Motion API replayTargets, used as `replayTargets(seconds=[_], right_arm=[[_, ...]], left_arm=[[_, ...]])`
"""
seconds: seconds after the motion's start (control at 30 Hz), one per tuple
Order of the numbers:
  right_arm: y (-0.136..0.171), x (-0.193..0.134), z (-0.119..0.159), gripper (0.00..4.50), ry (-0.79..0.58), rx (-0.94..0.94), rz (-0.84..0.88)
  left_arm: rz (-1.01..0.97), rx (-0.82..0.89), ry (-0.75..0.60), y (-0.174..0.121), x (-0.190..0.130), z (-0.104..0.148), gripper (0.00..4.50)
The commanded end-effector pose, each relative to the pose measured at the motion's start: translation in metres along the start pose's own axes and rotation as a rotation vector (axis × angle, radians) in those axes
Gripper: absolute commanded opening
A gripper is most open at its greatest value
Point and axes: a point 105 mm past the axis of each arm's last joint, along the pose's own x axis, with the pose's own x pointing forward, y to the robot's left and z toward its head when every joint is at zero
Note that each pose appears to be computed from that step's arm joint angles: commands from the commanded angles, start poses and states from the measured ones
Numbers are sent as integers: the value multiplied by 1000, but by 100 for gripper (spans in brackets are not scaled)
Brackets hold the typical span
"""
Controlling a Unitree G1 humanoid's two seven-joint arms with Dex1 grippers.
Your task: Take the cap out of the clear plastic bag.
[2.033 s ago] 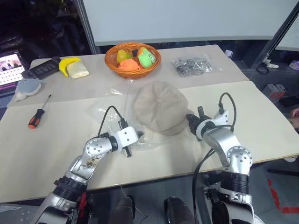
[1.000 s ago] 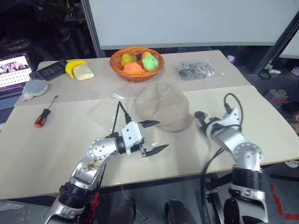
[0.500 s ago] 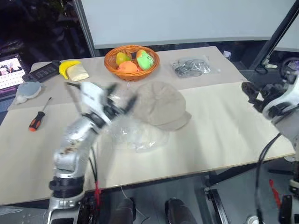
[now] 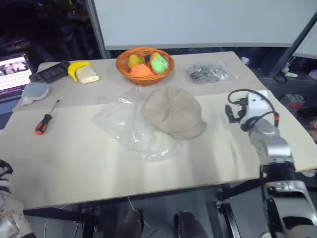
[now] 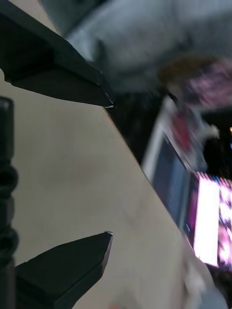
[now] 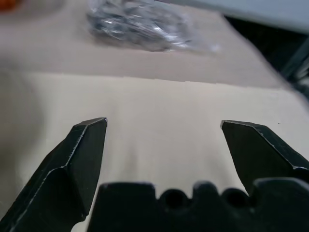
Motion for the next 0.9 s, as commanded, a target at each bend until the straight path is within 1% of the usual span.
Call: replayTargets(seconds=[0.03, 0.1, 0.23, 0.47, 0.57, 0.7, 0.9], right_arm=[[-12, 6, 17, 450, -79, -38, -17], [-16, 8, 11, 450, -66, -64, -32], [-20, 10, 0, 450, -47, -69, -49], [-25, 11, -16, 450, -13, -104, -60], [-25, 11, -15, 450, -19, -100, -58], [-27, 11, -18, 450, -10, -100, -68], [-22, 12, -15, 450, -26, -93, -56]], left_arm=[[-92, -14, -43, -10, -13, 5, 443], [-150, -14, -51, -21, -18, 5, 443], [-260, 53, -86, -49, -26, 6, 443], [-294, 86, -103, -58, -27, 8, 443], [-307, 84, -109, -60, -28, 10, 443], [-302, 69, -96, -61, -30, 4, 443], [-312, 57, -102, -68, -28, 8, 443]])
